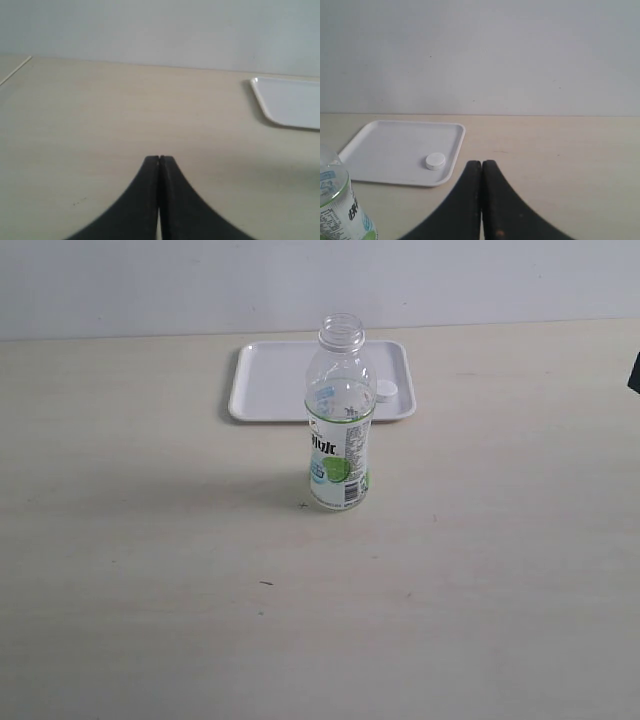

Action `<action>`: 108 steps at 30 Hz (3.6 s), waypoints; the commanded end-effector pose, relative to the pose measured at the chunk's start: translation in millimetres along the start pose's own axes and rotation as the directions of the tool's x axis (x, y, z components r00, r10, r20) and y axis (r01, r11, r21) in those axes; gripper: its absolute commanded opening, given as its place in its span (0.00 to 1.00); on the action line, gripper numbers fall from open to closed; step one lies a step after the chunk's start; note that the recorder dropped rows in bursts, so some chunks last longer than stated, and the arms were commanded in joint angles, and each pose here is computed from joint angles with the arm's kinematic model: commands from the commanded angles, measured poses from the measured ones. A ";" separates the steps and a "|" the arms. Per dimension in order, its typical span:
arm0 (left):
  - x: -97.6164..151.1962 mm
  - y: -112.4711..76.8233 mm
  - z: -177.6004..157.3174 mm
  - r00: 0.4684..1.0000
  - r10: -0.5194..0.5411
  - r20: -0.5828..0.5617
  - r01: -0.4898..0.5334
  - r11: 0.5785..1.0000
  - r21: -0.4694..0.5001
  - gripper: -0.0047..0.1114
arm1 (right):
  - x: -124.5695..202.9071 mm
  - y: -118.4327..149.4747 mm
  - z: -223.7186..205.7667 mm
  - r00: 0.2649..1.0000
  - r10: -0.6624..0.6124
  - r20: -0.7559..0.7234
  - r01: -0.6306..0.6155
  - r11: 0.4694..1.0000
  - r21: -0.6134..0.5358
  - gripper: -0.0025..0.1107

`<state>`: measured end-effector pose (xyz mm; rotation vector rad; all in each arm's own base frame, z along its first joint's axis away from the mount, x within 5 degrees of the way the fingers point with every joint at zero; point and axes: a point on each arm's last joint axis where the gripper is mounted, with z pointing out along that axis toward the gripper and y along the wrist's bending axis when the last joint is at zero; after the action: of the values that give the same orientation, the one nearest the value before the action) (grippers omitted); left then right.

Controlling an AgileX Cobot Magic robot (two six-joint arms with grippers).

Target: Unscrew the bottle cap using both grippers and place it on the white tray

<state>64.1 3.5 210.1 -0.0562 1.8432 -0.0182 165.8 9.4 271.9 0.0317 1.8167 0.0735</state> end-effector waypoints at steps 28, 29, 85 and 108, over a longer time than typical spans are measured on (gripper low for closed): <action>29.8 -5.6 -3.6 1.000 -0.003 -0.002 0.003 0.996 0.087 0.04 | -0.5 -0.3 -1.4 1.000 0.001 0.010 -0.001 1.000 0.002 0.02; 32.0 -5.7 -2.9 1.000 -0.007 -0.009 0.008 0.996 0.088 0.04 | -0.5 -0.3 -1.4 1.000 0.001 0.010 -0.001 1.000 0.002 0.02; 31.1 -5.8 -2.9 1.000 -0.009 0.000 0.009 0.996 0.089 0.04 | 31.6 -15.7 -73.9 0.986 -0.085 0.143 0.068 0.991 0.115 0.02; 31.1 -5.8 -2.9 1.000 -0.007 0.001 0.007 0.996 0.089 0.04 | 55.8 -8.6 -106.7 0.956 -0.146 0.255 0.120 0.986 0.113 0.02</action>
<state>53.1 -3.7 180.8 0.0005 1.8554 -0.1037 48.5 0.6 251.5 0.0094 1.5019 -0.0873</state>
